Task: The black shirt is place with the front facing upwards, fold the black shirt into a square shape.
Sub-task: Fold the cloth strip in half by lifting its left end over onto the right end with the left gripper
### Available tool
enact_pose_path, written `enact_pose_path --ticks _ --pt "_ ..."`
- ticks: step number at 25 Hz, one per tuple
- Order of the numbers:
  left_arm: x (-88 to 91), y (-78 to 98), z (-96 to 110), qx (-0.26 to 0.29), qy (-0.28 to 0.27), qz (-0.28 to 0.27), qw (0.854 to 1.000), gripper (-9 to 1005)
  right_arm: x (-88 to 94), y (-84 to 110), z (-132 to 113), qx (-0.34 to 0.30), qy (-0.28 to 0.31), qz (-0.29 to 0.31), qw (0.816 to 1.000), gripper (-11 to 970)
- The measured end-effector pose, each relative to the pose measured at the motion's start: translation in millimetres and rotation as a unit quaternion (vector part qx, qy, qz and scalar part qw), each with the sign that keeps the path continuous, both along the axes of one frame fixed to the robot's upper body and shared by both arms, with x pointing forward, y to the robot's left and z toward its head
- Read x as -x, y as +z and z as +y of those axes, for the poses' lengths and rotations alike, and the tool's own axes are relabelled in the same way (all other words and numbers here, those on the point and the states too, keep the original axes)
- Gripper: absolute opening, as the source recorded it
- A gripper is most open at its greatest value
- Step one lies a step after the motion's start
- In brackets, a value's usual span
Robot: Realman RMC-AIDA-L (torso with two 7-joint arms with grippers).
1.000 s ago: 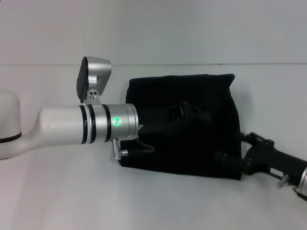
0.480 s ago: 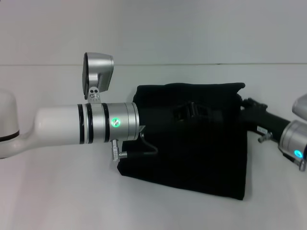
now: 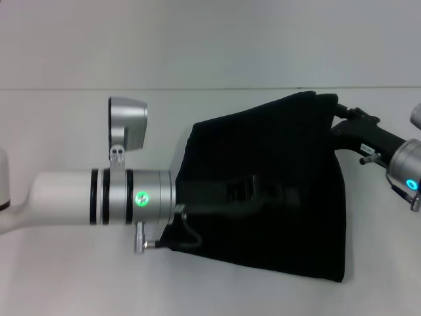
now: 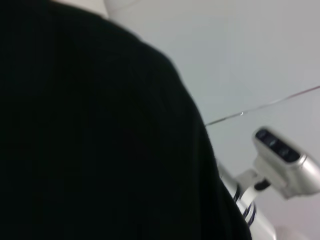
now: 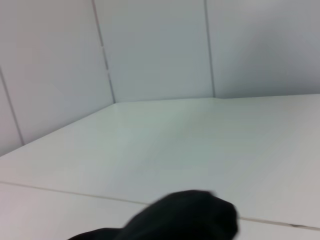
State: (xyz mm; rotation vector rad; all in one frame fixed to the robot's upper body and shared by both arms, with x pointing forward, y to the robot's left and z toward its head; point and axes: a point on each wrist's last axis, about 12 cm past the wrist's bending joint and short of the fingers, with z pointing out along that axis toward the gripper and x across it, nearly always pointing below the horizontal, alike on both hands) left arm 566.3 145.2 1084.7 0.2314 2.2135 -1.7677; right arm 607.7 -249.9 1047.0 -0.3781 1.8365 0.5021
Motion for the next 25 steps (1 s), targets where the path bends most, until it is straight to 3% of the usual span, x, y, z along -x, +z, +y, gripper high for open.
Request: enact_pose_path --ticks 9,19,23,25 --pt "11.3 -12.5 -4 -0.038 -0.034 0.011 0.999 15 12.8 -10.5 -20 -0.013 -0.042 0.012 0.999 945" --pt "12.4 -22.2 -7 -0.054 -0.015 0.017 0.998 36 32.5 -20.1 -70 -0.074 -0.181 0.012 0.981 945" --pt "11.4 -17.1 -6 -0.04 -0.019 0.013 0.999 56 40.7 -22.6 -77 -0.093 -0.196 0.01 0.976 945" --pt "9.2 -6.0 -3 -0.009 -0.024 -0.004 1.0 66 44.2 -21.8 -76 -0.098 -0.186 0.002 0.978 945"
